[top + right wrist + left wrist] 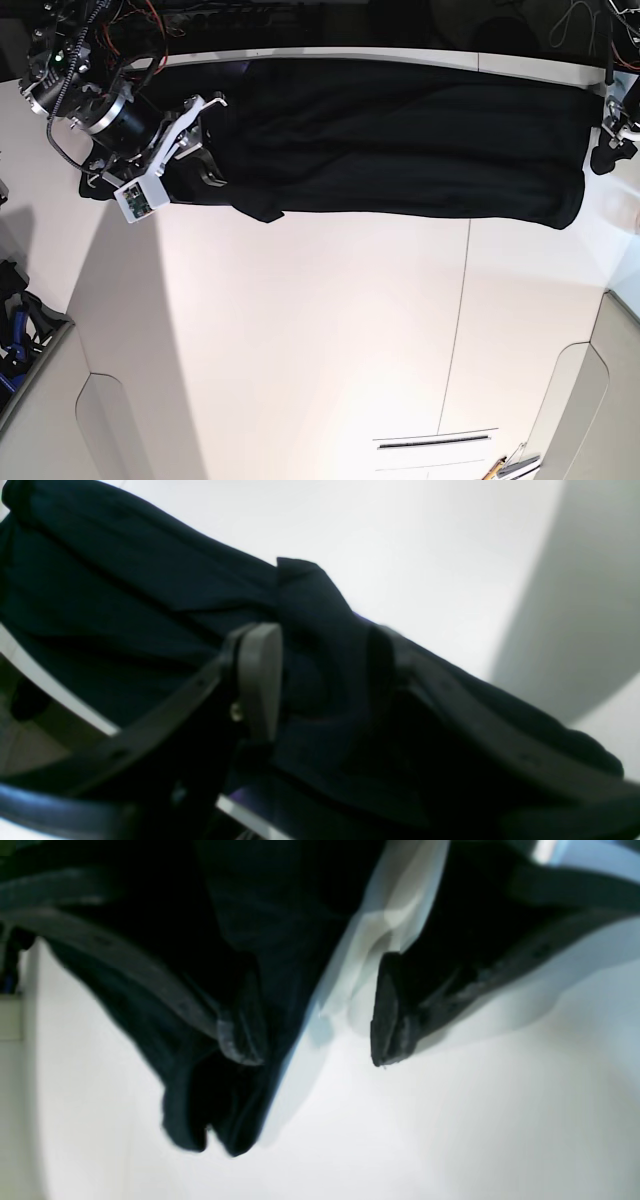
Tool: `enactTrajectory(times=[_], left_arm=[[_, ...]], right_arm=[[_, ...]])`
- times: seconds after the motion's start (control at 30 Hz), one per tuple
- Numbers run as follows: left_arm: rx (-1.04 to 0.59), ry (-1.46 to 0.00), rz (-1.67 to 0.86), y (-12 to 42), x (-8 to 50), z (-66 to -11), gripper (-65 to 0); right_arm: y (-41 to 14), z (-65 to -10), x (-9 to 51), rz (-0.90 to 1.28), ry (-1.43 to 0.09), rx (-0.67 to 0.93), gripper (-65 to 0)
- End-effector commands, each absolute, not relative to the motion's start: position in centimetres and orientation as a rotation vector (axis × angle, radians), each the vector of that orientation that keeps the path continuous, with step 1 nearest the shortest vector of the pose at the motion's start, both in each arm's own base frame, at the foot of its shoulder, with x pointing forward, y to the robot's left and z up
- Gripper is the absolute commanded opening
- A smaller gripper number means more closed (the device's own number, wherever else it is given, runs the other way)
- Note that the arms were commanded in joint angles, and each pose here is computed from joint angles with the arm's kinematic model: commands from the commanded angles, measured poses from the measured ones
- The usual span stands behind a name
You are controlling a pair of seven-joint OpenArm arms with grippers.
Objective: Fold the T-shirt properly
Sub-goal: 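Regrasp the strip's end with the left gripper, right gripper holding its end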
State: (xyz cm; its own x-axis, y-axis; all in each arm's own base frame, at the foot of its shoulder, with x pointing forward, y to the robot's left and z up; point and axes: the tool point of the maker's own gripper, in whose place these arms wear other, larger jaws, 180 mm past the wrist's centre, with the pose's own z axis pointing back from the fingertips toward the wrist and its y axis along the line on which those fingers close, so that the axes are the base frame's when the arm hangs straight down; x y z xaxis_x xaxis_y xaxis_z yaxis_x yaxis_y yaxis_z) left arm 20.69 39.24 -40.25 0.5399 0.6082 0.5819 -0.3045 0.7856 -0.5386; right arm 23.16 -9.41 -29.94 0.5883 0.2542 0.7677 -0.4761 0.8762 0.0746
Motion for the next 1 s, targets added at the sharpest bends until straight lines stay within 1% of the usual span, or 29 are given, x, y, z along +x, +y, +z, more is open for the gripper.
enactTrajectory(times=[0.0,0.3,0.5,0.77,0.83,0.87,0.97], left_arm=[[-0.396,-0.838,0.541,39.3,20.8,-40.0,-27.8],[-0.449,-0.826,0.577,37.2,20.4,-41.4,-27.8],[-0.478,-0.792,0.532,35.1,21.0,-42.4,-27.8],[-0.451,-0.804,0.505,34.8,21.5,-42.8,-28.3],[-0.450,-0.814,0.507,34.9,21.7,-42.6,-33.3],[-0.448,-0.820,0.508,34.9,21.7,-42.6,-37.7],[-0.447,-0.826,0.509,35.0,21.8,-42.5,-55.2]], right_arm=[[-9.2,-28.9,23.6,0.437,-0.887,0.296,-37.2],[-9.2,-28.9,23.6,0.437,-0.887,0.296,-37.2],[-9.2,-28.9,23.6,0.437,-0.887,0.296,-37.2],[-9.2,-28.9,23.6,0.437,-0.887,0.296,-37.2],[-9.2,-28.9,23.6,0.437,-0.888,0.296,-37.2],[-9.2,-28.9,23.6,0.437,-0.887,0.296,-37.2],[-9.2,-28.9,23.6,0.437,-0.888,0.296,-37.2]])
